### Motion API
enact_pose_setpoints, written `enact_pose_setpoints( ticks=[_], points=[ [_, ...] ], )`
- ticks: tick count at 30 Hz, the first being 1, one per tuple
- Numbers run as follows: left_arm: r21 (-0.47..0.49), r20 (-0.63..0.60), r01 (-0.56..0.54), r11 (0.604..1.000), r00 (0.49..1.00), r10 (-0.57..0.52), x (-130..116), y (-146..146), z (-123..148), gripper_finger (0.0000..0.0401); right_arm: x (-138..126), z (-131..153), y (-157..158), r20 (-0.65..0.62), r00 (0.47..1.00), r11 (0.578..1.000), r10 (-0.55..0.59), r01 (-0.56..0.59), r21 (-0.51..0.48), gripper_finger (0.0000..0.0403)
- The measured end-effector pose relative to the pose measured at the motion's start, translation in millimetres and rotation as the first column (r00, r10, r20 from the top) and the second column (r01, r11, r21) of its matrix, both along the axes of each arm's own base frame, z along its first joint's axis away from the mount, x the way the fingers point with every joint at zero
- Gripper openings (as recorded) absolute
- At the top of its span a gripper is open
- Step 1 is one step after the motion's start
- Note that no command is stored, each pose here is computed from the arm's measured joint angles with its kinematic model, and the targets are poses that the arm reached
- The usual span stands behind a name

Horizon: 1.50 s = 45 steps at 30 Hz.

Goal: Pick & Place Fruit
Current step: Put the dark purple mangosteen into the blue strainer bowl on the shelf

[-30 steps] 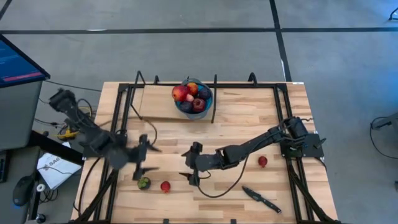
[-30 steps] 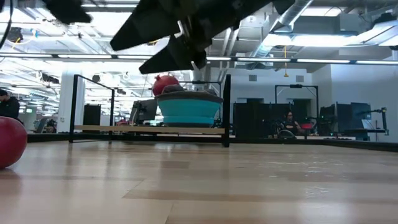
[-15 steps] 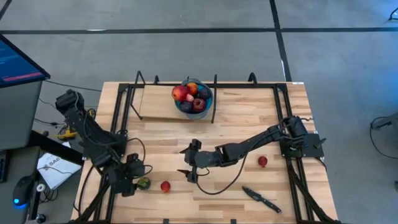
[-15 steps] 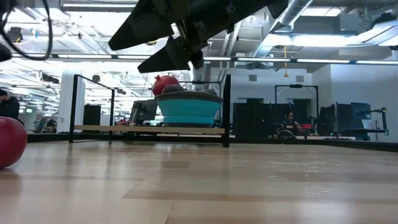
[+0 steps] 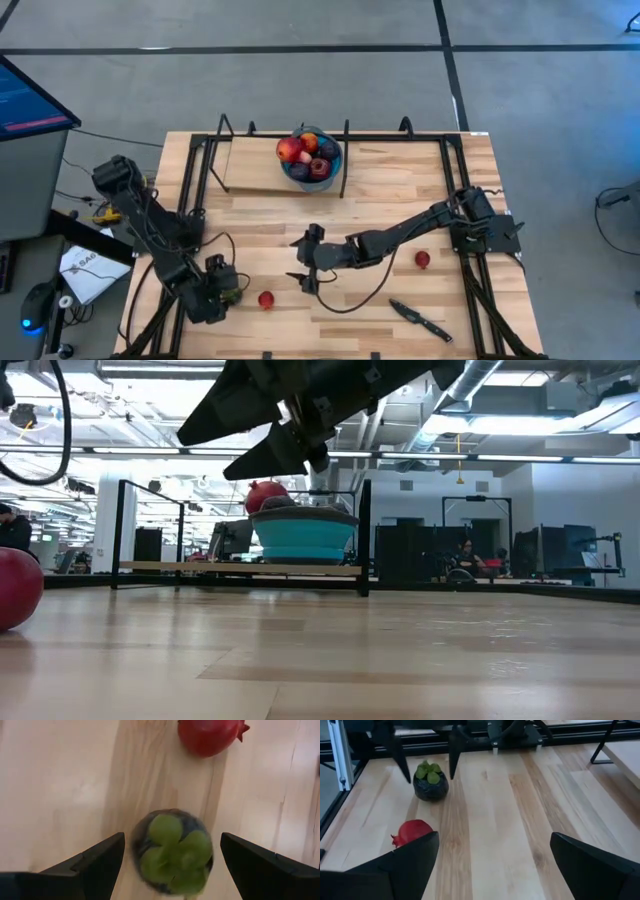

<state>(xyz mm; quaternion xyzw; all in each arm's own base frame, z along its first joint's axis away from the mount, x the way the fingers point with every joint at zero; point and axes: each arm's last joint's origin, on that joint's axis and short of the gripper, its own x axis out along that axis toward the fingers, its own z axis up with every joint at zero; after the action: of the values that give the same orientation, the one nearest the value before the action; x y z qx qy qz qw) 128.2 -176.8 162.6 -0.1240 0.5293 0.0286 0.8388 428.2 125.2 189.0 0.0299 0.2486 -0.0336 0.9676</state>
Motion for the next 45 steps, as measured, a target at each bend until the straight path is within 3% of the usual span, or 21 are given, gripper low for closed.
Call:
enact_pose_setpoints(
  ticks=[7,15,22,28,34,39,45],
  points=[
    [-0.017,-0.026,-0.024,1.0,0.999,0.024,4,-8,-12,0.0317,-8,-7,3,-0.09,0.995,0.997,-0.046,0.04,-0.06,0.0376],
    [-0.047,-0.035,-0.034,0.998,0.999,0.033,7,-8,-12,0.0253,-32,-24,18,-0.287,0.948,0.988,-0.138,0.11,-0.11,0.0372],
    [-0.168,0.135,-0.067,0.983,0.987,0.09,43,15,15,0.0235,-69,-28,35,-0.453,0.856,0.962,-0.248,0.163,-0.219,0.034],
    [-0.135,0.381,-0.033,0.99,0.921,0.083,95,72,46,0.024,-85,-28,44,-0.463,0.821,0.938,-0.333,0.238,-0.254,0.0316],
    [0.106,0.569,-0.042,0.993,0.822,-0.026,143,136,108,0.024,-89,-27,54,-0.395,0.835,0.919,-0.384,0.308,-0.245,0.0311],
    [0.265,0.639,-0.196,0.944,0.769,-0.02,166,200,150,0.024,-87,-26,55,-0.359,0.842,0.913,-0.403,0.345,-0.215,0.0311],
    [0.367,0.601,-0.331,0.869,0.798,0.05,181,273,148,0.024,-75,-23,49,-0.314,0.86,0.916,-0.401,0.368,-0.162,0.0311]
  ],
)
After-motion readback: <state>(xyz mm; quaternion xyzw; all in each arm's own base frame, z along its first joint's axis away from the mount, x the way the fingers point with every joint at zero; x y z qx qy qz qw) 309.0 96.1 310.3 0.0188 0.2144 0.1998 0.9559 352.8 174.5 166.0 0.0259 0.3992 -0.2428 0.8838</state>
